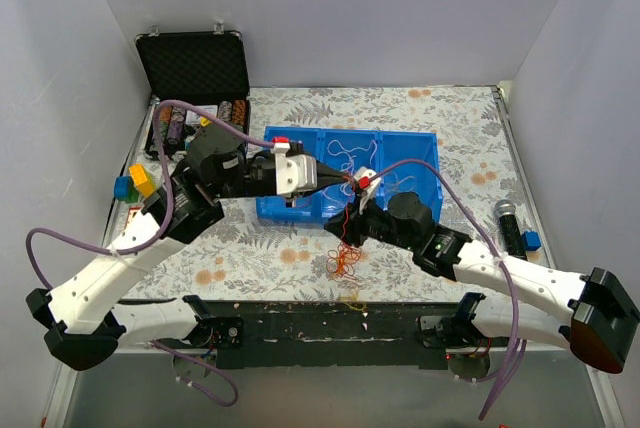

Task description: Untangle the cables

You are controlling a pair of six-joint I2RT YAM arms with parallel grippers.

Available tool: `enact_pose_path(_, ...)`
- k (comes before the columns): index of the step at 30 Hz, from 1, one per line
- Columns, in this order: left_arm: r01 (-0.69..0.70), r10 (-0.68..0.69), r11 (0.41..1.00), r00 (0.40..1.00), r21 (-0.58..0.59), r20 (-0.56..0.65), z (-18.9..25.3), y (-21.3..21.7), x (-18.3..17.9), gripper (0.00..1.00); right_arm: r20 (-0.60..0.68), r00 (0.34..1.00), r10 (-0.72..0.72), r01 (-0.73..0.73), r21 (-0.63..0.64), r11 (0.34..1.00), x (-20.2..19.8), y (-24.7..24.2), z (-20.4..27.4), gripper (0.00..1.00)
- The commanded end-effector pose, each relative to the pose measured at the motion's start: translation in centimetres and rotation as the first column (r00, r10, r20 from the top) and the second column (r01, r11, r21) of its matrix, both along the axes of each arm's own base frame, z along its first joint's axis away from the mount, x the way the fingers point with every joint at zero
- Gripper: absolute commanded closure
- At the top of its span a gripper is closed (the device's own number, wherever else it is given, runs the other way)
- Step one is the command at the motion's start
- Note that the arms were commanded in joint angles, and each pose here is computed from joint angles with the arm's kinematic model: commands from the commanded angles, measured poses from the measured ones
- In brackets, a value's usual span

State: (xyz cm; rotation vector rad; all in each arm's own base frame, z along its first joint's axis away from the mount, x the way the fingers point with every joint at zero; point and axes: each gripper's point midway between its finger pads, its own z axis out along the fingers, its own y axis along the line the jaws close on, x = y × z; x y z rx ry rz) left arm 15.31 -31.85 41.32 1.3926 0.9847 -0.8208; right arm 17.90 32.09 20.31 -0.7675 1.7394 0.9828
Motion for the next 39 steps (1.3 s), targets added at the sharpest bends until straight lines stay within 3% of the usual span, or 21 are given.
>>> enact_pose_path(1, -0.006, 0.018, 0.991, 0.995, -0.133, 0.093, 6.5, 0.2, -0.1, 1.00, -0.057, 0.998, 0.013, -0.015, -0.025, 1.000, -1.4, -0.3, -3.1, 0.69)
enact_pose_path(8, -0.035, 0.092, 0.968, 0.971, -0.250, 0.223, 12.6, 0.8, 0.7, 1.00, -0.125, 0.992, -0.010, -0.003, -0.108, 0.994, -2.9, -2.2, -8.0, 0.71)
enact_pose_path(13, -0.038, 0.106, 0.962, 0.964, -0.271, 0.243, 13.8, 0.9, 0.8, 1.00, -0.130, 0.991, -0.038, 0.019, -0.147, 0.989, -3.2, -3.2, -8.8, 0.73)
enact_pose_path(15, -0.039, 0.102, 0.965, 0.966, -0.258, 0.237, 13.2, 0.9, 0.7, 1.00, -0.084, 0.992, -0.098, 0.086, -0.134, 0.987, -2.1, -3.8, -6.7, 0.71)
enact_pose_path(19, -0.044, 0.091, 0.976, 0.972, -0.214, 0.215, 10.7, 0.7, 0.8, 1.00, 0.050, 0.987, -0.152, 0.152, 0.006, 0.988, -1.0, -4.9, 1.1, 0.39)
enact_pose_path(22, -0.045, 0.083, 0.982, 0.975, -0.182, 0.206, 9.0, 0.4, 1.1, 1.00, 0.127, 0.980, -0.153, 0.143, 0.086, 0.986, -1.3, -5.6, 6.1, 0.27)
enact_pose_path(32, -0.051, 0.072, 0.992, 0.979, -0.114, 0.189, 5.0, 0.1, 1.4, 1.00, 0.208, 0.975, -0.075, 0.057, 0.094, 0.994, -2.9, -6.3, 12.0, 0.23)
enact_pose_path(39, -0.046, 0.066, 0.992, 0.981, -0.113, 0.181, 4.9, 0.1, 1.3, 1.00, 0.253, 0.965, -0.072, 0.040, 0.126, 0.991, -2.5, -5.5, 14.0, 0.25)
